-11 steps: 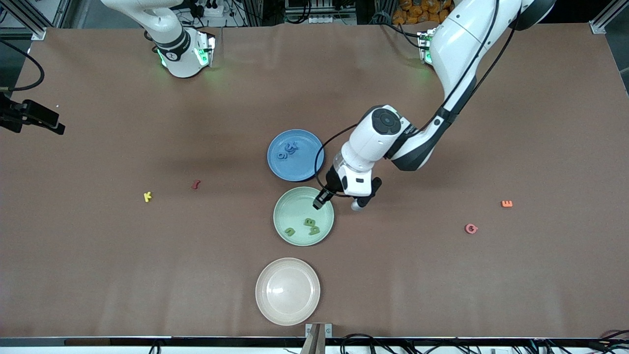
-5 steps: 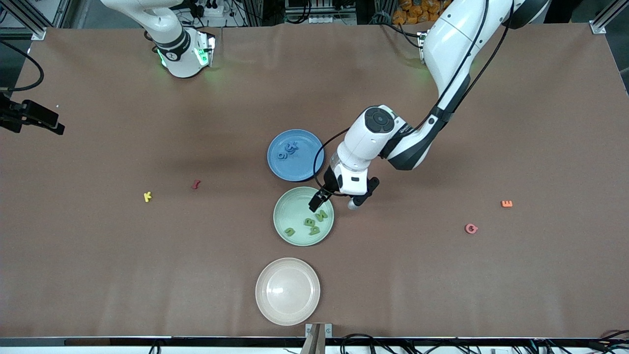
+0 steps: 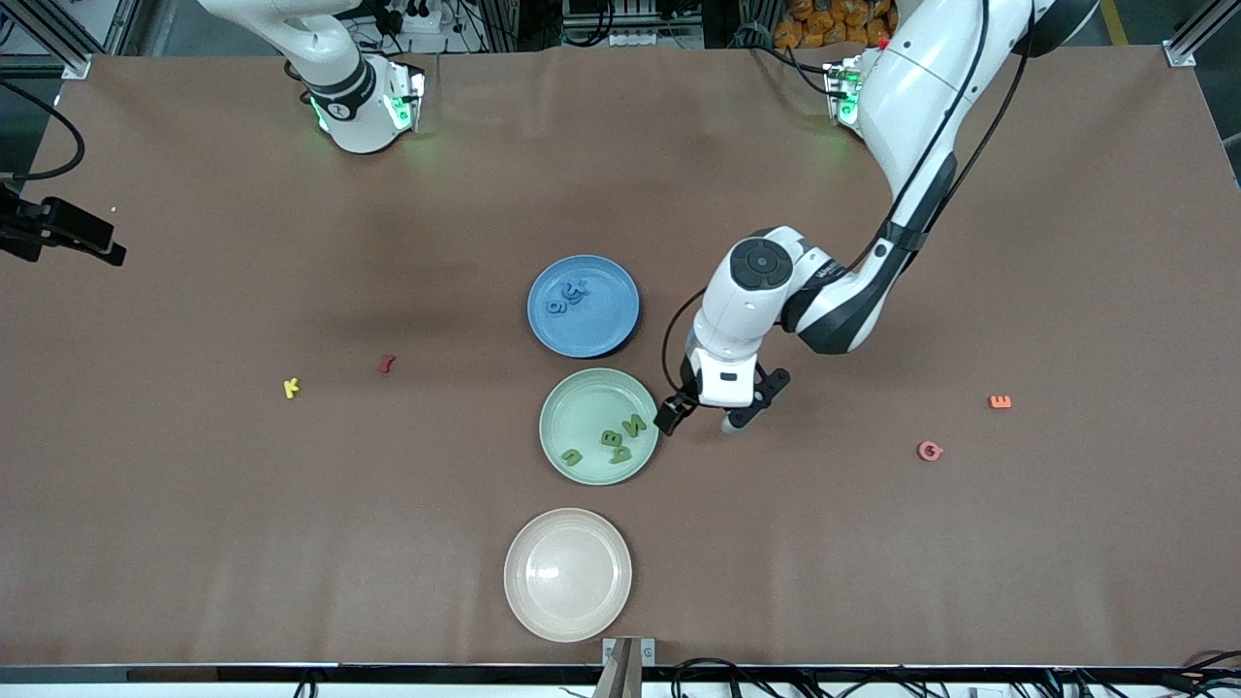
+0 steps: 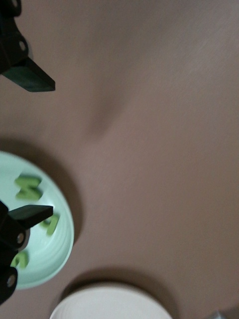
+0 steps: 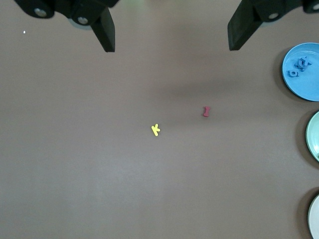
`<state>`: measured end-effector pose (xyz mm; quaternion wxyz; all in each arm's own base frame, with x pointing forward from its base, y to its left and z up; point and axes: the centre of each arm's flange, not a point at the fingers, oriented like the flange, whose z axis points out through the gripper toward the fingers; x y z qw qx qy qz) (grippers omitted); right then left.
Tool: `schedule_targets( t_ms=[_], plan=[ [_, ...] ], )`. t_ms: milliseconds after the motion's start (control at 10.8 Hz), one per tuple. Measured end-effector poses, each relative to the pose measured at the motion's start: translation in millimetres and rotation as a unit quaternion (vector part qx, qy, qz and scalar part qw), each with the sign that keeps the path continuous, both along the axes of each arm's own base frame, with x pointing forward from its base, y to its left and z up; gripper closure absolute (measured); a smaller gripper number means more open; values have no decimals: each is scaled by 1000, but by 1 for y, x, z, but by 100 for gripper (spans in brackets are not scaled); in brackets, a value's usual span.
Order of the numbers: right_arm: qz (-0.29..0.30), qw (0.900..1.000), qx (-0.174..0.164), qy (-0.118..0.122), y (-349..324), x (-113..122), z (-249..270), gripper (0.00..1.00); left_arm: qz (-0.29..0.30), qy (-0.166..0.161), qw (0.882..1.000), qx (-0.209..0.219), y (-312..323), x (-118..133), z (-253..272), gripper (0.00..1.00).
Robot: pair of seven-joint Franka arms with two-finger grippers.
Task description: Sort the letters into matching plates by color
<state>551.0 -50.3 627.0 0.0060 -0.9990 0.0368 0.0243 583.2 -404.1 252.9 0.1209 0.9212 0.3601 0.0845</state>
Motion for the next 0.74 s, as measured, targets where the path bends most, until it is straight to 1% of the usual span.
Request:
schedule_targets(
  t_ms=[185,371,556,742],
  plan=[
    [1,1000,0,0,2,0,0,0,-40,10,998,40,40,4,-8,0],
    [2,1000,0,0,2,0,0,0,-84,17,994,75,102,10,-9,0],
    [3,1000,0,0,4,0,0,0,-133,26,985,106,168,11,-9,0],
    [5,1000,0,0,5,1,0,0,-178,39,975,128,214,2,-13,0]
  ],
)
